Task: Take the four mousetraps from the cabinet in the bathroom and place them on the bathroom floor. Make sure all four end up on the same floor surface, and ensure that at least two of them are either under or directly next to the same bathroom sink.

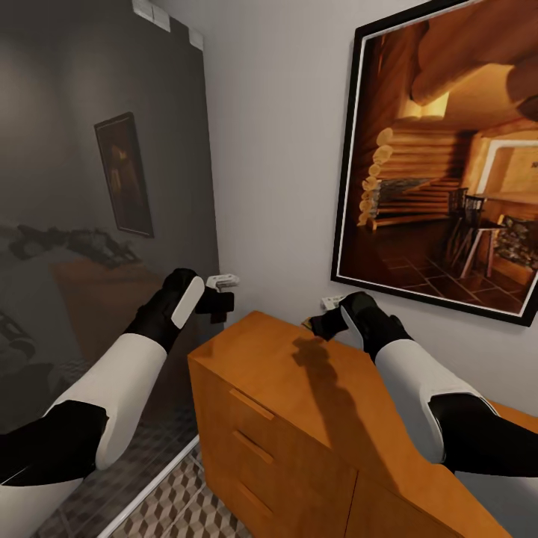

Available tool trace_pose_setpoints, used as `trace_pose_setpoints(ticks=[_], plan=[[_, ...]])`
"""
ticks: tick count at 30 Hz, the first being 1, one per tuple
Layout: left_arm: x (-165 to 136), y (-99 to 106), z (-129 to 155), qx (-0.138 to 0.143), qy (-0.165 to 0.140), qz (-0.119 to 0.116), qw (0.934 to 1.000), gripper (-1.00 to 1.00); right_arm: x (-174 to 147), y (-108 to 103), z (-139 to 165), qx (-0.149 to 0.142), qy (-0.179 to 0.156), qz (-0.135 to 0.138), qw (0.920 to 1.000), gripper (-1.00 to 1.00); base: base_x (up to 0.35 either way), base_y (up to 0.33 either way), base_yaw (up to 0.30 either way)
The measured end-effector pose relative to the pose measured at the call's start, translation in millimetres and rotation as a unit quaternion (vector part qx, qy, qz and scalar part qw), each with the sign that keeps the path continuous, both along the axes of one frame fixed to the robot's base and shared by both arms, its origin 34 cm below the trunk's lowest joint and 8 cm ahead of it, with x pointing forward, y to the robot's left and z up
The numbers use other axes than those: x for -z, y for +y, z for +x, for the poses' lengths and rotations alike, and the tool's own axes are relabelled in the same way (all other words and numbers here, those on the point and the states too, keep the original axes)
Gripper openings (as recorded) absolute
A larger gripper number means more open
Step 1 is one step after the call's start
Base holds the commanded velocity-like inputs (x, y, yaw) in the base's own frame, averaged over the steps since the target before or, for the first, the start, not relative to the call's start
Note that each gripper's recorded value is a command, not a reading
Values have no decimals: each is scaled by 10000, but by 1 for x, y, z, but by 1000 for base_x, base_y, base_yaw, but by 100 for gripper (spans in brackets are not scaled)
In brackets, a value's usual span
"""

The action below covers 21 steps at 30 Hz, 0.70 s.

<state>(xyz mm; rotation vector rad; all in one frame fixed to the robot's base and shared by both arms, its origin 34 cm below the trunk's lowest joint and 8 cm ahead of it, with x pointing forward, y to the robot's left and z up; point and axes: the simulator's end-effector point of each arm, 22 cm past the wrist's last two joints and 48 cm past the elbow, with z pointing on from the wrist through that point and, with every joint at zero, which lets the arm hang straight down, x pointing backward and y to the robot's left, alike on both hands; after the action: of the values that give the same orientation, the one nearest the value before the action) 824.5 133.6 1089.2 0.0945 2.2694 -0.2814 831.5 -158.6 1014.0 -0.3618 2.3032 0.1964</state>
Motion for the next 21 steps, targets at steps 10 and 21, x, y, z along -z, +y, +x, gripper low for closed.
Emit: trace_pose_setpoints(ticks=[10, 21], plan=[[1, 1, 0, -2, 23, 4, 10000, -100, -10, 0, 3, 10, -96, -2, 10000, -100, -269, 0, 0], [1, 1, 0, 0, 10, 0, 10000, -100, -11, -1, 2, 12, -93, -8, 10000, -100, -169, 0, 0]])
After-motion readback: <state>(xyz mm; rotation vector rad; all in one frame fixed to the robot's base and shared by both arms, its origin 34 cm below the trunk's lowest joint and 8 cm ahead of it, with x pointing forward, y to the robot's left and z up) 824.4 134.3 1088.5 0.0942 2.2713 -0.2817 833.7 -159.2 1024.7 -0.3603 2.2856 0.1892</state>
